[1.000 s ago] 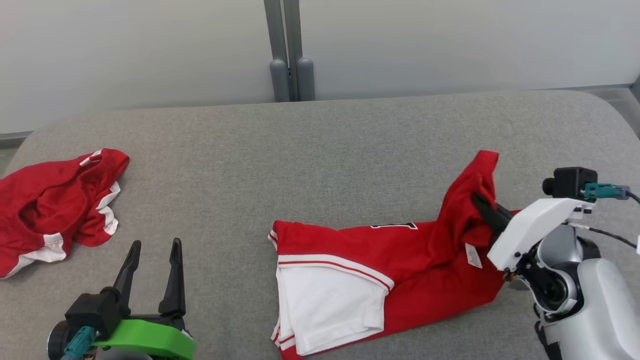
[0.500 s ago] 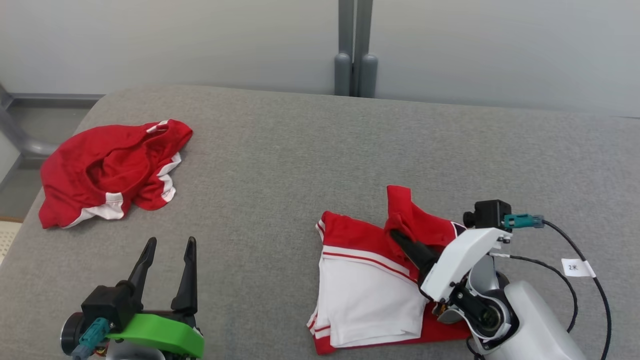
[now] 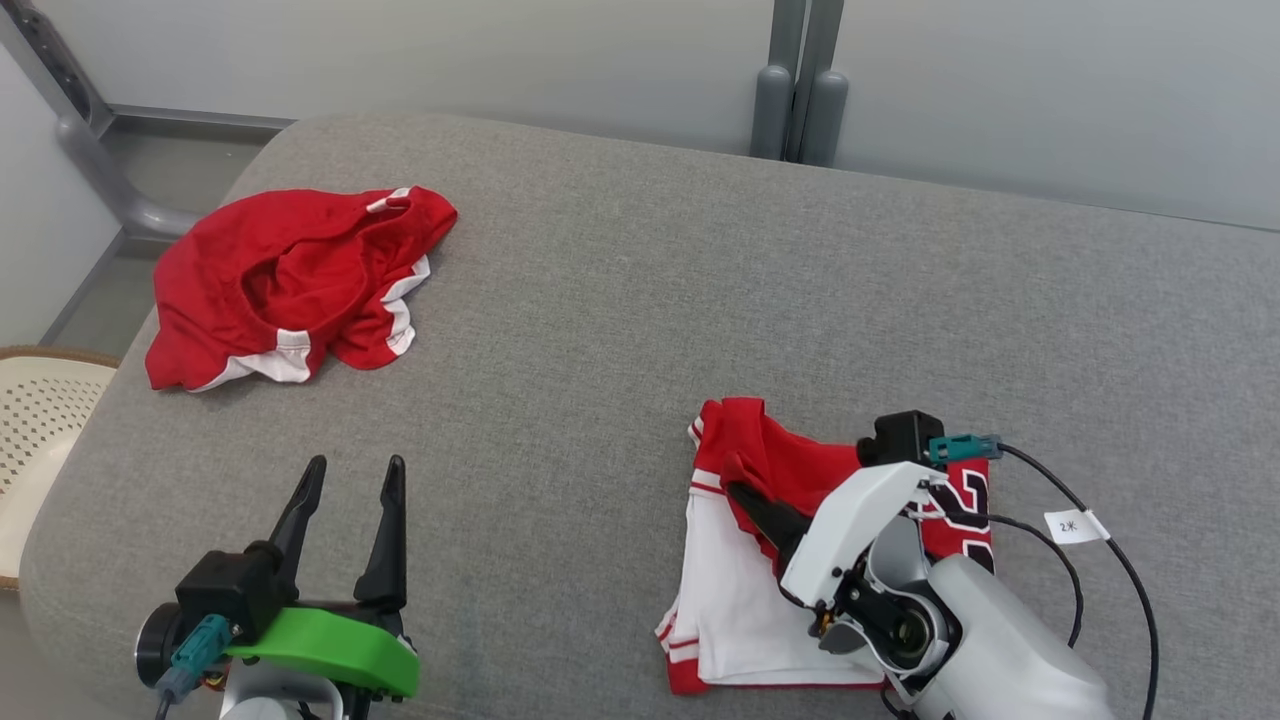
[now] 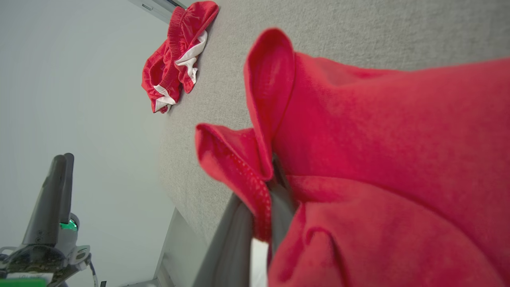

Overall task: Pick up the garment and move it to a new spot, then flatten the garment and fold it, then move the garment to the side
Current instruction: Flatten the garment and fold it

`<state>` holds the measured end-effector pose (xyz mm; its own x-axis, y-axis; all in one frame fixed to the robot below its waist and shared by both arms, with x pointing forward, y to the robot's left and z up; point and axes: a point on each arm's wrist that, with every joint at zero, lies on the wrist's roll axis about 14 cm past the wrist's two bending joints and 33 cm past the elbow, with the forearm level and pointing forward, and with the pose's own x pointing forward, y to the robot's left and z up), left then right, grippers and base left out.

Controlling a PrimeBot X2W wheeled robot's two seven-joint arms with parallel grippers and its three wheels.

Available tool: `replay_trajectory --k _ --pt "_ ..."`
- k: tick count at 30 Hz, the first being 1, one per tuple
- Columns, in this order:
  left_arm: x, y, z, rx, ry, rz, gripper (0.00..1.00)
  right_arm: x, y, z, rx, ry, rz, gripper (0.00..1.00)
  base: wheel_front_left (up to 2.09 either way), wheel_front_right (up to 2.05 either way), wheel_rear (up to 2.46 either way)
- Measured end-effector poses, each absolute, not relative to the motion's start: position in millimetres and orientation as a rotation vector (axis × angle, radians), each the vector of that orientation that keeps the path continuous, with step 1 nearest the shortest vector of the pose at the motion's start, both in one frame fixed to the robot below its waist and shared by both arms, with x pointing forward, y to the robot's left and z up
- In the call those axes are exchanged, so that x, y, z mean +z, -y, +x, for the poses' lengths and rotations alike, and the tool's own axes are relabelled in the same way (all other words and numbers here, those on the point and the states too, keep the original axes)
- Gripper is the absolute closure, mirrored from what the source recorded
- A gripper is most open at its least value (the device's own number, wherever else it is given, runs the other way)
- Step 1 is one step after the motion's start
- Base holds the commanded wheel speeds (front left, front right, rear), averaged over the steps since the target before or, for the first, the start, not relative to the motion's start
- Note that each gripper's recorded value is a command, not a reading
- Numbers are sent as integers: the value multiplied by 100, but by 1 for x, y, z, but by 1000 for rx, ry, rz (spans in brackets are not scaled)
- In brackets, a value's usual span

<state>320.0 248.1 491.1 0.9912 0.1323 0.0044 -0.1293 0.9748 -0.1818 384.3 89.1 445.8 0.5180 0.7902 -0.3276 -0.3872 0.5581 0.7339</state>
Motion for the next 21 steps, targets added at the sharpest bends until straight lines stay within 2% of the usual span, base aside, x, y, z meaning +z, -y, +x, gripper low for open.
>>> replay_trajectory --k 3,4,5,10,15,21 --pt "491 -247 322 127 16 -182 0 443 -89 386 757 -710 638 100 0 0 0" --pt "491 -246 323 124 16 -182 0 443 -89 387 752 -707 640 63 0 0 0" --pt "491 -245 324 121 16 -183 0 443 -89 388 751 -703 640 0 0 0 0" --pt "492 -241 328 104 20 -183 0 459 -91 390 762 -649 661 0 0 0 0" --pt "495 -235 332 87 29 -187 0 497 -81 400 778 -506 689 0 0 0 0" --pt "499 -221 341 41 43 -191 0 542 -11 432 680 -245 629 0 0 0 0"
